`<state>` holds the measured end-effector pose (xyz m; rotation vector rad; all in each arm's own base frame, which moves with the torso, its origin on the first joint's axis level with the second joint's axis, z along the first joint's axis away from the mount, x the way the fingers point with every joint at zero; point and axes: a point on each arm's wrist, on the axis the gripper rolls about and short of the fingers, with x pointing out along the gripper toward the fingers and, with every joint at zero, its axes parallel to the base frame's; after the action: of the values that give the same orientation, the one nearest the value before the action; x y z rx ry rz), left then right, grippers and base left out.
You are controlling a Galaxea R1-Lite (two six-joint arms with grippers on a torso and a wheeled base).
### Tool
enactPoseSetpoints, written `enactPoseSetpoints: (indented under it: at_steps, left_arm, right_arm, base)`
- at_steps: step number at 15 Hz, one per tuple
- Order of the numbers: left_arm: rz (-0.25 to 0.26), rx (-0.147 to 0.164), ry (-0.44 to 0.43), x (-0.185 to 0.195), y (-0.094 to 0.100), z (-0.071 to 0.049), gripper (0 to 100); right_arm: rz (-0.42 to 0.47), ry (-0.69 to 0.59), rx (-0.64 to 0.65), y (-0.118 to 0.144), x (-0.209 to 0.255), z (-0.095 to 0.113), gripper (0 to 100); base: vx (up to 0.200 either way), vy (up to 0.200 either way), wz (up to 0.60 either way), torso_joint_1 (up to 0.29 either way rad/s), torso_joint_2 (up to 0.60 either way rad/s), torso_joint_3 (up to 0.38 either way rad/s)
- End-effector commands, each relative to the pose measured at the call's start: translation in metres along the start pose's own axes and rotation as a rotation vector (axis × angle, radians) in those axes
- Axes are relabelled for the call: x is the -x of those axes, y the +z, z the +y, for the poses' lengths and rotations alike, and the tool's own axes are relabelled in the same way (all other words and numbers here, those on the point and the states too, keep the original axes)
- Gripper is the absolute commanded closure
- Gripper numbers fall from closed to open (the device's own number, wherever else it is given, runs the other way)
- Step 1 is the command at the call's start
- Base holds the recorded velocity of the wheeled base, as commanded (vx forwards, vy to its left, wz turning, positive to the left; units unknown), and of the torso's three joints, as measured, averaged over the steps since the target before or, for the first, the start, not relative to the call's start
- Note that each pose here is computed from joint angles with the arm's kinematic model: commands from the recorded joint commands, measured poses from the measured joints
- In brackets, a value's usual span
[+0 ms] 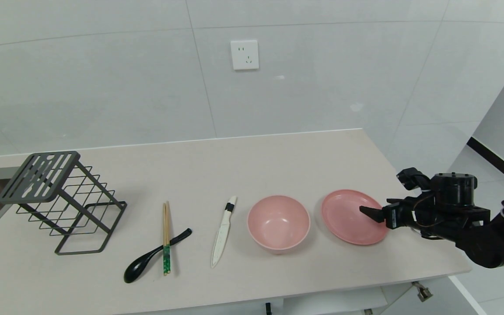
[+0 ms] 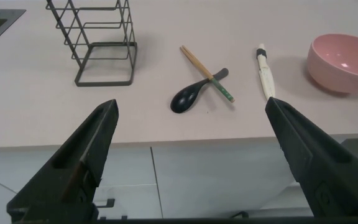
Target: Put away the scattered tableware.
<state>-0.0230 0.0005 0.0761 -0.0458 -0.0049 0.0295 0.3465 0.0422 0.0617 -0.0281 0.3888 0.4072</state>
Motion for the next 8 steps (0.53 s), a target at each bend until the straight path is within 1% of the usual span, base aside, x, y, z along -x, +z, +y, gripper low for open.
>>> enactPoseSetpoints:
  at_steps: [1,5,8]
  left_arm:
    - [0.001,0.000,0.001,-0.0001,0.0000,0.0000,0]
    - [0.001,0.000,0.000,-0.0001,0.0000,0.0000,0]
    - [0.001,0.000,0.000,-0.0001,0.0000,0.0000,0]
  right_arm:
    - [0.016,-0.003,-0.014,-0.0097,-0.0172,-0.0057,0]
    - [0.028,0.000,-0.016,-0.0133,-0.0178,-0.0044,0]
    - [0.043,0.013,-0.013,-0.0160,-0.0113,0.0018,0]
  base:
    - [0.000,0.000,0.00,0.000,0.00,0.000]
    - [0.000,0.000,0.00,0.000,0.00,0.000]
    - [0.000,0.000,0.00,0.000,0.00,0.000]
